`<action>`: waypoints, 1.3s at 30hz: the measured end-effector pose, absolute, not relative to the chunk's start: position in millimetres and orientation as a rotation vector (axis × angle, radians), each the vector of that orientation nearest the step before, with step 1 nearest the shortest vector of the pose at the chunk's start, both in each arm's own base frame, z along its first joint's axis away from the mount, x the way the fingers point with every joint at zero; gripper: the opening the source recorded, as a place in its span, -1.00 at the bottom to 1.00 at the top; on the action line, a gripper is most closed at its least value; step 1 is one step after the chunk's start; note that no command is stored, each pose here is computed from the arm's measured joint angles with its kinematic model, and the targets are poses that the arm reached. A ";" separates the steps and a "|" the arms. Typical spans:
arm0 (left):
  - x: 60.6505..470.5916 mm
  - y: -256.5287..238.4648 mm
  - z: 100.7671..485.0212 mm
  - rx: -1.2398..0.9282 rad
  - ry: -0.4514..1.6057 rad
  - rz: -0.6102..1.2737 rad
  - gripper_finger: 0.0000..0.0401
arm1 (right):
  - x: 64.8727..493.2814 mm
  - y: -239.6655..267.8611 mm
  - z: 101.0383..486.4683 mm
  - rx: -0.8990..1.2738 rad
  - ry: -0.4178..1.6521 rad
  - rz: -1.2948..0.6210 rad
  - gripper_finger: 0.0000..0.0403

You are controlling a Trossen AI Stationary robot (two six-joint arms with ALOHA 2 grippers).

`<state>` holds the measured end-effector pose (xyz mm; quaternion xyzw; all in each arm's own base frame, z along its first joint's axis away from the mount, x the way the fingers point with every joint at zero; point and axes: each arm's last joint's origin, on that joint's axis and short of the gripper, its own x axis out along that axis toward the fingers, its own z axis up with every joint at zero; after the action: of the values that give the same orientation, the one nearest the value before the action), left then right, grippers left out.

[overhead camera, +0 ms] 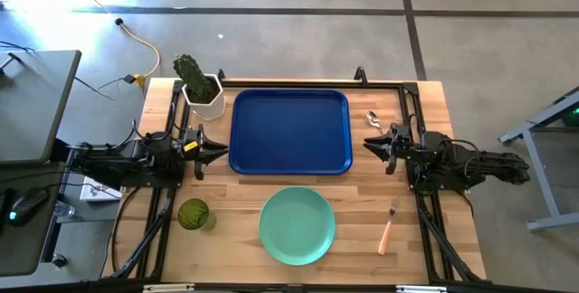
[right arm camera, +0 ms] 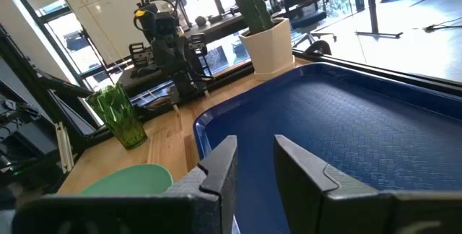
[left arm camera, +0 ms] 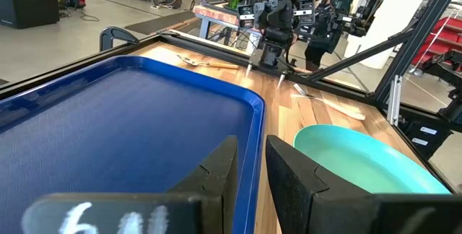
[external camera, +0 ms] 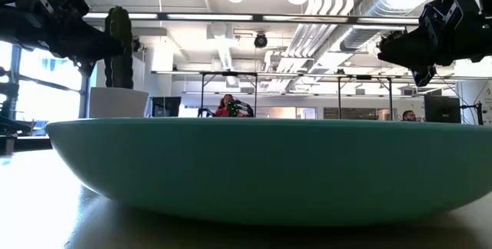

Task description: Pick and place plate/cup/fork/spoon on tray

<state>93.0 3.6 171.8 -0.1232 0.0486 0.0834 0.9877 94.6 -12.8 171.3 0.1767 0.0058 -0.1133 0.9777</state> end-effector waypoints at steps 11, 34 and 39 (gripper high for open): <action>93.0 3.5 171.7 -0.247 0.098 0.167 -0.69 | 94.6 -12.8 171.3 0.356 0.012 -0.228 -0.59; 93.0 3.6 171.9 -0.371 0.086 0.177 -0.69 | 94.6 -12.8 171.2 0.356 0.012 -0.228 -0.59; 93.2 3.6 174.3 -0.440 0.056 0.174 -0.69 | 94.6 -12.8 171.2 0.356 0.012 -0.228 -0.59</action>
<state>93.2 3.6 174.3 -0.2180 0.0277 0.0863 0.9717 94.6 -12.8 171.2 0.1767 0.0059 -0.1132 0.9777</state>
